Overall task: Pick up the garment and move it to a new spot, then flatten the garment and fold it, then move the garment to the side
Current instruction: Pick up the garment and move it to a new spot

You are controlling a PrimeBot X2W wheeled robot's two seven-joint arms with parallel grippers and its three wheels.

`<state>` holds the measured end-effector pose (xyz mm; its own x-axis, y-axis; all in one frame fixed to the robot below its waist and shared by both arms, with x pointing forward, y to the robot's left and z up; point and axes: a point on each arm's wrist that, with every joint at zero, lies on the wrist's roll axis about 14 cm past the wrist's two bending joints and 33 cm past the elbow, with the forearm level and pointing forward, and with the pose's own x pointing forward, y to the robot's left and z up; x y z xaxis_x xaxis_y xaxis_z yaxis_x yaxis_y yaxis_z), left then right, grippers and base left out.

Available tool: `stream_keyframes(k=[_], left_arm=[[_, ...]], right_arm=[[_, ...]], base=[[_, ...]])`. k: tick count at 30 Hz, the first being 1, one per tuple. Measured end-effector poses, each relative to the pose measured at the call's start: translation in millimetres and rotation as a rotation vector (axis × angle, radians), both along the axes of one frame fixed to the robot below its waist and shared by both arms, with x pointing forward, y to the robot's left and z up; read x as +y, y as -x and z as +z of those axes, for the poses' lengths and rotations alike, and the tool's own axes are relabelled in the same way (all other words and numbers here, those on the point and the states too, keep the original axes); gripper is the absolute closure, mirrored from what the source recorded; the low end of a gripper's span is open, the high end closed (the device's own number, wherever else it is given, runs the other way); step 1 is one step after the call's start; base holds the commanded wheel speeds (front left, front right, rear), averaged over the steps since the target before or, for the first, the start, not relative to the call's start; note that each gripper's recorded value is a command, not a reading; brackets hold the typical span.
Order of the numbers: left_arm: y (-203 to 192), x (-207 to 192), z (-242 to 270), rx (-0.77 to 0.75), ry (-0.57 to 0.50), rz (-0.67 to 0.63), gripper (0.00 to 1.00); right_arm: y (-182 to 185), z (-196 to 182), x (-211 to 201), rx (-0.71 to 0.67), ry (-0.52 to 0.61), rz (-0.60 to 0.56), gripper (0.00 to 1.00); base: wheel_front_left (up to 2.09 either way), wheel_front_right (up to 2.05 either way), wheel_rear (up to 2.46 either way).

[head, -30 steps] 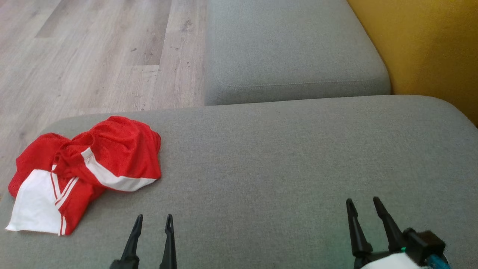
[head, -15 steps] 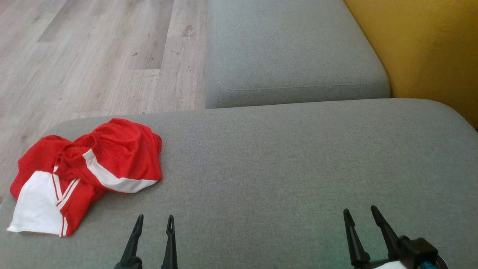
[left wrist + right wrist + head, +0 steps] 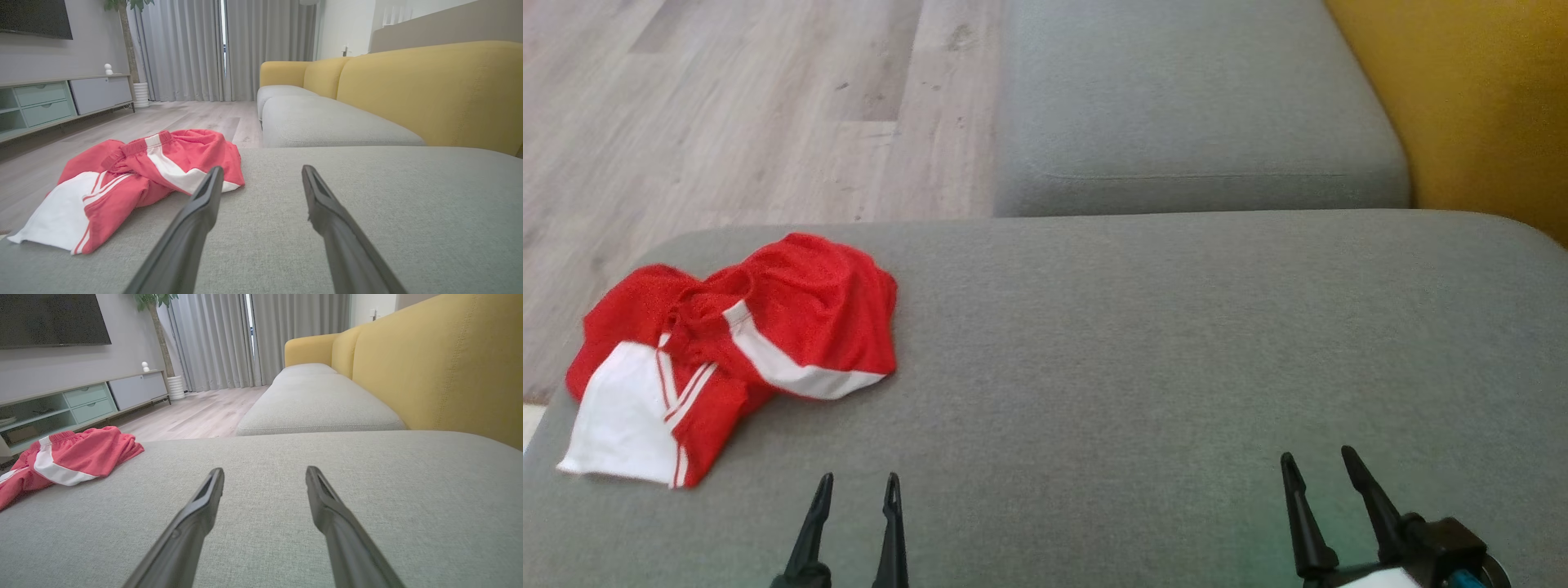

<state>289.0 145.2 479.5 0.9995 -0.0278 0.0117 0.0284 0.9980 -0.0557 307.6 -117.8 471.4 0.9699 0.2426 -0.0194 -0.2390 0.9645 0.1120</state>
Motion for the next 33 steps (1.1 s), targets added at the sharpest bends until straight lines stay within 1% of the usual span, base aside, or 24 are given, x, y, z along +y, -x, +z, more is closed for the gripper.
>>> stream_keyframes(k=[4, 9, 15, 25, 29, 33], left_arm=[[5, 12, -3, 0.011, 0.005, 0.044, 0.00], [15, 37, -7, 0.021, 0.009, 0.133, 0.00], [34, 64, -13, 0.036, 0.007, 0.238, 0.00], [73, 114, -20, 0.063, 0.011, 0.459, 0.00], [78, 123, -18, 0.066, 0.002, 0.504, 0.00], [82, 129, -19, 0.072, 0.012, 0.537, 0.00]], right_arm=[[-6, -1, 10, 0.005, 0.009, 0.037, 0.00], [-14, -1, 30, 0.011, 0.012, 0.105, 0.00], [-25, 0, 63, 0.016, 0.002, 0.208, 0.00], [-37, 3, 123, 0.014, 0.004, 0.393, 0.00], [-43, 3, 137, 0.009, 0.006, 0.428, 0.00], [-44, -2, 140, 0.023, 0.011, 0.441, 0.00]], base=[[0.00, 0.00, 0.00], [0.00, 0.00, 0.00], [0.00, 0.00, 0.00], [0.00, 0.00, 0.00], [0.00, 0.00, 0.00], [0.00, 0.00, 0.00]])
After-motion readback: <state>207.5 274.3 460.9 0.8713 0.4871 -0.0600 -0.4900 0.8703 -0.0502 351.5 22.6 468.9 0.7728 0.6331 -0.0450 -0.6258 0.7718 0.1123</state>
